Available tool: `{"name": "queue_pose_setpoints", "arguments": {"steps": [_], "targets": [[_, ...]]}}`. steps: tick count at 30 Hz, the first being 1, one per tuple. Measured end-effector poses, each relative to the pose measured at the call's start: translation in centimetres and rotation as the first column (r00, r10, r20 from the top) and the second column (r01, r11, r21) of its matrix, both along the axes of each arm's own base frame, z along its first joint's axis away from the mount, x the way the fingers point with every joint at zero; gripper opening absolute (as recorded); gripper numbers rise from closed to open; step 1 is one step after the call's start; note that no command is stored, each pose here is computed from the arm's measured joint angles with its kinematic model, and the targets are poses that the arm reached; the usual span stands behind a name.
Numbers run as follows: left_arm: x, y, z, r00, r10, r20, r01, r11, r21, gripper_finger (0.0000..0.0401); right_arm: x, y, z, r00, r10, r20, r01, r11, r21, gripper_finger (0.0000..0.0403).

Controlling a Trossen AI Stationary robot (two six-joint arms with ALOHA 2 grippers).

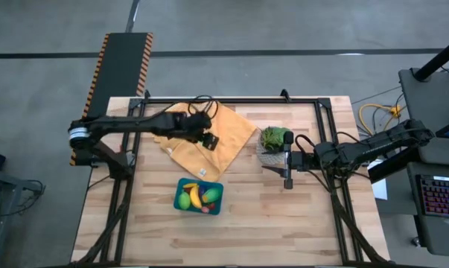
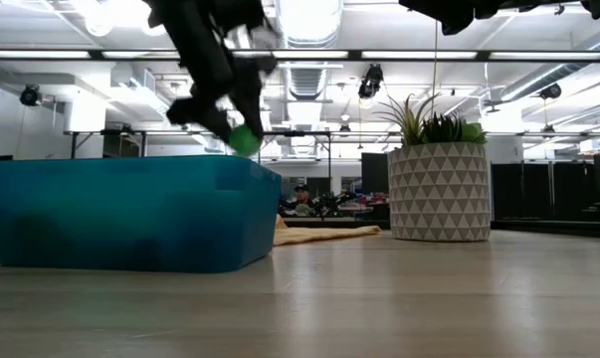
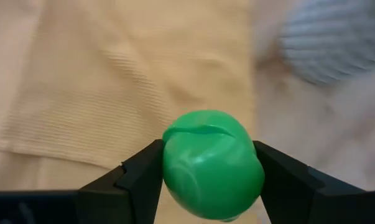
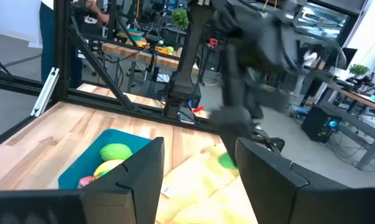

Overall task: Pick and placing Produce into tupperware
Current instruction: Put the pear into the blue bin

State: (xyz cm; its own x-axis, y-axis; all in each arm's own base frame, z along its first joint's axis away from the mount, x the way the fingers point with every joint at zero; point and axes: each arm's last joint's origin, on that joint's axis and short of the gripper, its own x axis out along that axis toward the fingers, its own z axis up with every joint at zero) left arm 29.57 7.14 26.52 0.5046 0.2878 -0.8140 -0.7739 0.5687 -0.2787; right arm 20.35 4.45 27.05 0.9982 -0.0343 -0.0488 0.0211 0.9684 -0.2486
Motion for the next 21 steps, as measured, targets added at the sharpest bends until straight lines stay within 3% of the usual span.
{"name": "queue_pose_setpoints", "arguments": {"steps": [6, 12, 21], "targets": [[-0.6, -6.0, 2.4, 0.988, -0.119, 0.094, 0.116, 0.992, 0.045, 0.0205, 0.0, 0.0, 0.0, 1.0, 0.0, 0.0, 0.0, 1.0, 0.002, 0.0192], [-1.2, -11.5, 2.8, 0.963, -0.236, 0.128, 0.234, 0.972, 0.029, 0.0205, 0.0, 0.0, 0.0, 1.0, -0.001, 0.001, 0.001, 1.0, 0.011, 0.0192], [-2.4, -16.6, 1.3, 0.965, -0.254, 0.062, 0.257, 0.966, -0.04, 0.0205, 0.0, 0.0, 0.0, 1.0, -0.001, 0.002, 0.001, 1.0, 0.021, 0.0192]]}}
